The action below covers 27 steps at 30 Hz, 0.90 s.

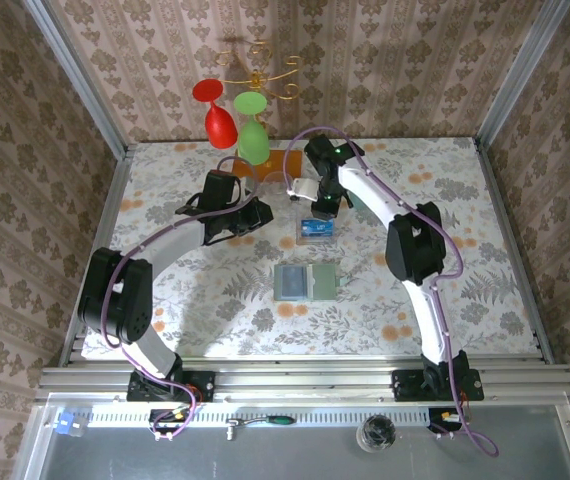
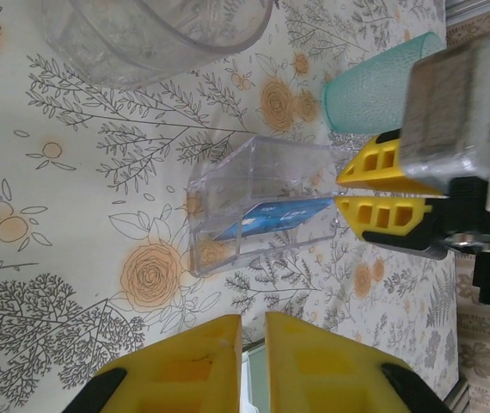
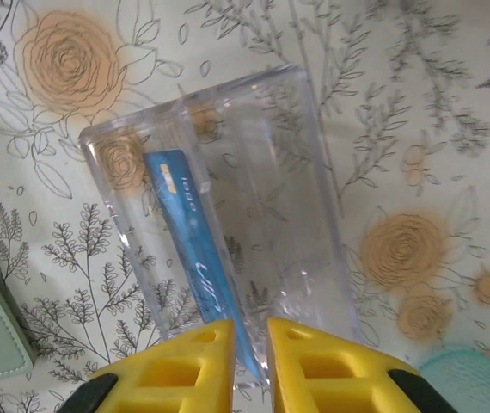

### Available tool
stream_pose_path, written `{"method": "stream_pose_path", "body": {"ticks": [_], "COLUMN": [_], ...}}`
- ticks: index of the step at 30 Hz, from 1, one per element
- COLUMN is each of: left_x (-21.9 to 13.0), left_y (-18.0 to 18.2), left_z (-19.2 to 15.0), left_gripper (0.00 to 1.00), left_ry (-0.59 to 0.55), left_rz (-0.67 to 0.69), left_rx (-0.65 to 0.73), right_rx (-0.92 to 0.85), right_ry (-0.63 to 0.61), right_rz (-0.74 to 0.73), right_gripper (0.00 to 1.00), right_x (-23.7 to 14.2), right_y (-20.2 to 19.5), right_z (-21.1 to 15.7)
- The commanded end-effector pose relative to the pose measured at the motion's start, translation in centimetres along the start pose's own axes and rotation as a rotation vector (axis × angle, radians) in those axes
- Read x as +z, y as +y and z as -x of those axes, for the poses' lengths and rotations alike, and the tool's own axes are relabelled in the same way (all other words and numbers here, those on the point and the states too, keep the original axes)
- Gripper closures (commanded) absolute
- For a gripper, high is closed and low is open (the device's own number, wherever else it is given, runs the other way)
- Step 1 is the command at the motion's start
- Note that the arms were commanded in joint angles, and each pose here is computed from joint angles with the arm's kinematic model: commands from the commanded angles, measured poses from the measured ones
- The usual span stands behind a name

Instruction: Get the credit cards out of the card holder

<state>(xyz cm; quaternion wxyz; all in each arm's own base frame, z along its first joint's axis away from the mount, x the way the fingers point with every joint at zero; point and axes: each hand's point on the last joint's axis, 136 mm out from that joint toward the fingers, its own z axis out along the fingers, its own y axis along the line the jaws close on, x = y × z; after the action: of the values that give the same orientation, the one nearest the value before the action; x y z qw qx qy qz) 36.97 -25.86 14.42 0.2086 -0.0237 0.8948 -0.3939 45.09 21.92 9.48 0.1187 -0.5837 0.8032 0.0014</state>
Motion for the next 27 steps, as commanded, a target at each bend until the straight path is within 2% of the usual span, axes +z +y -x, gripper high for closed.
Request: {"method": "stream_pose_path", "body": {"ticks": [1,10,16,21,27], "left_x": [0.6,1.0,1.0,1.1,1.6], "left_y": [0.0,0.2,-0.1,0.2,-0.4], "left_z": [-0.7,-1.2,-1.7,-2.1,-2.2], "left_gripper": [0.85,0.85,0.85,0.85,0.85], "left_ry": [0.023,0.028,0.033,0.036,0.047], "left_rz": [-0.024,-0.039,-0.047,-0.052,-0.06], "left_rx": [-0.009,-0.031,-0.034,-0.046,-0.034], "right_rx": [0.027,0.026,0.024,0.024,0.064], "right_ry": [-0.043,-0.031,-0.036,-0.053,-0.097], "right_rz": [-0.102,-0.182,-0.185,-0.205,-0.271], "right_gripper": [0.85,0.85,0.85,0.84,0.83], "right_x": [-1.7,0.4,1.5,1.0,-1.3], "right_y": [-1.4,-1.1,-0.3,-0.2,-1.4], "right_z": [0.5,0.3,0.4,0.6,1.3]}}
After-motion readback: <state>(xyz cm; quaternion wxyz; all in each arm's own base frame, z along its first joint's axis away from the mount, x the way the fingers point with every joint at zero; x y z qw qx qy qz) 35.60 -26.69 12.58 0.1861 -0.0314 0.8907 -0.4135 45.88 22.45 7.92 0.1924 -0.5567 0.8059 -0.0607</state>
